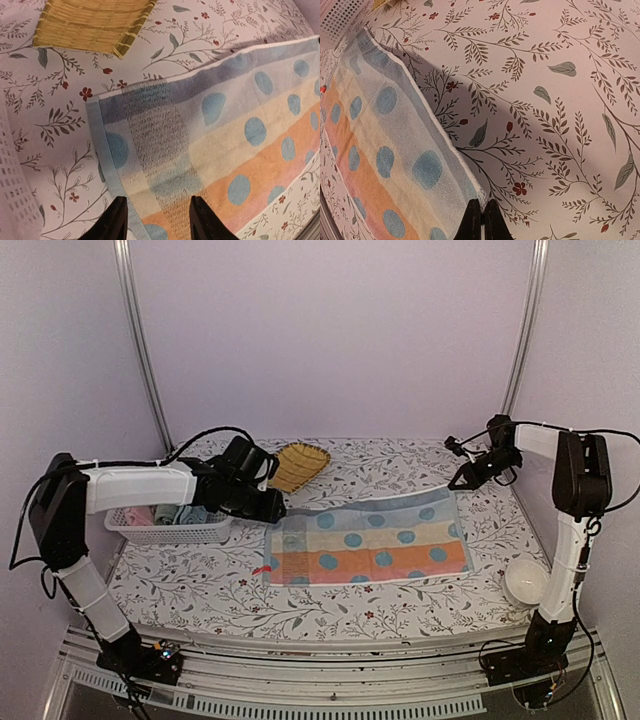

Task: Roll the towels
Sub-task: Pick up the towel from the center of the board, then flatten out the towel at the center of the board, then pick up the towel from the center of the board.

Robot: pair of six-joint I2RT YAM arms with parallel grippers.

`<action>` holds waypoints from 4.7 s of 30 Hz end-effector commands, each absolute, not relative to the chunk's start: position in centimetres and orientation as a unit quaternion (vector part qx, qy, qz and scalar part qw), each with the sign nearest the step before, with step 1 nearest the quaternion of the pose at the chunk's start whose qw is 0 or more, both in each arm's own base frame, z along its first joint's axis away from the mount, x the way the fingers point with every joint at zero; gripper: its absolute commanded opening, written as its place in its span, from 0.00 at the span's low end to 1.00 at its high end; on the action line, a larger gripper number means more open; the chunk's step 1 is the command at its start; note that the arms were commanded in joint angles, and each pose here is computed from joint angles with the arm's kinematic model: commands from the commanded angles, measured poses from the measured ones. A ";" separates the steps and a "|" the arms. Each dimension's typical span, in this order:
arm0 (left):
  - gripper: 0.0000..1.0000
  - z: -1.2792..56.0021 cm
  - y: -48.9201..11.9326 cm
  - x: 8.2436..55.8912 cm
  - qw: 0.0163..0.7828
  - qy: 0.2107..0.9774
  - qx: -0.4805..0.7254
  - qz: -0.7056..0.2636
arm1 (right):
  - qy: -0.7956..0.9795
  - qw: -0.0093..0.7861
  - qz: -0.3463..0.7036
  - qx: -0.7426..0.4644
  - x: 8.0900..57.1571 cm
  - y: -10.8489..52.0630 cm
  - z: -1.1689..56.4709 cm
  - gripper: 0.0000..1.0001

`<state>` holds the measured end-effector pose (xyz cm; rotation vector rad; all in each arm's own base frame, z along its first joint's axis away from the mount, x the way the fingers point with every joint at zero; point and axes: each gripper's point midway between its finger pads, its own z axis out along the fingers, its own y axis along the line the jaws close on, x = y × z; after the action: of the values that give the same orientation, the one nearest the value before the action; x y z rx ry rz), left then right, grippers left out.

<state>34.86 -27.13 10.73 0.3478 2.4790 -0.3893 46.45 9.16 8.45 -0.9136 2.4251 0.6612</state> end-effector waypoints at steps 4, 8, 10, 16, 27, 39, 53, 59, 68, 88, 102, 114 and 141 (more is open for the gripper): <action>0.37 8.9 -26.9 41.2 0.266 0.953 0.076 -0.127 | 0.884 0.232 0.255 -0.316 46.4 9.8 8.5 0.04; 0.35 5.9 -26.0 42.9 0.236 0.966 0.062 -0.083 | 0.881 0.230 0.270 -0.313 45.7 10.2 8.3 0.04; 0.35 5.3 -25.8 43.6 0.236 0.967 0.058 -0.070 | 0.880 0.229 0.276 -0.311 45.5 10.3 8.2 0.04; 0.34 3.3 -24.5 44.6 0.217 0.975 0.043 -0.025 | 0.877 0.234 0.279 -0.313 45.5 10.5 8.6 0.04; 0.39 1.3 -23.6 45.9 0.210 0.977 0.025 -0.003 | 0.876 0.225 0.293 -0.311 45.2 10.8 8.0 0.04; 0.12 -0.3 -24.3 46.2 0.195 0.980 0.034 -0.010 | 0.875 0.223 0.295 -0.312 45.0 10.8 7.8 0.04; 0.00 15.9 -26.7 46.2 0.383 0.918 0.057 -0.081 | 0.866 0.322 0.243 -0.294 47.9 7.9 17.1 0.03; 0.00 25.5 -27.0 44.1 0.470 0.872 0.059 -0.126 | 0.841 0.406 0.204 -0.294 47.5 6.8 26.0 0.03; 0.00 32.8 -28.6 36.8 0.536 0.820 0.096 -0.179 | 0.816 0.463 0.175 -0.298 40.8 7.0 33.1 0.03; 0.00 18.8 -29.3 39.2 0.410 0.895 0.068 -0.161 | 0.892 0.337 0.122 -0.274 43.0 3.9 16.4 0.03; 0.31 12.4 -30.7 38.3 0.319 0.935 0.109 -0.113 | 0.909 0.272 0.173 -0.265 41.9 5.8 13.3 0.40; 0.07 2.5 -29.2 29.0 0.161 0.967 0.174 -0.095 | 0.904 0.121 0.137 -0.386 31.3 6.6 5.6 0.31; 0.00 -2.4 -27.1 13.7 0.018 0.979 0.198 -0.049 | 0.917 -0.002 0.041 -0.398 29.2 2.0 -0.4 0.29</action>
<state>19.22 -31.17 0.96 0.5738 2.8076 -0.3355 31.08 4.39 1.32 -1.1854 2.7774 0.2748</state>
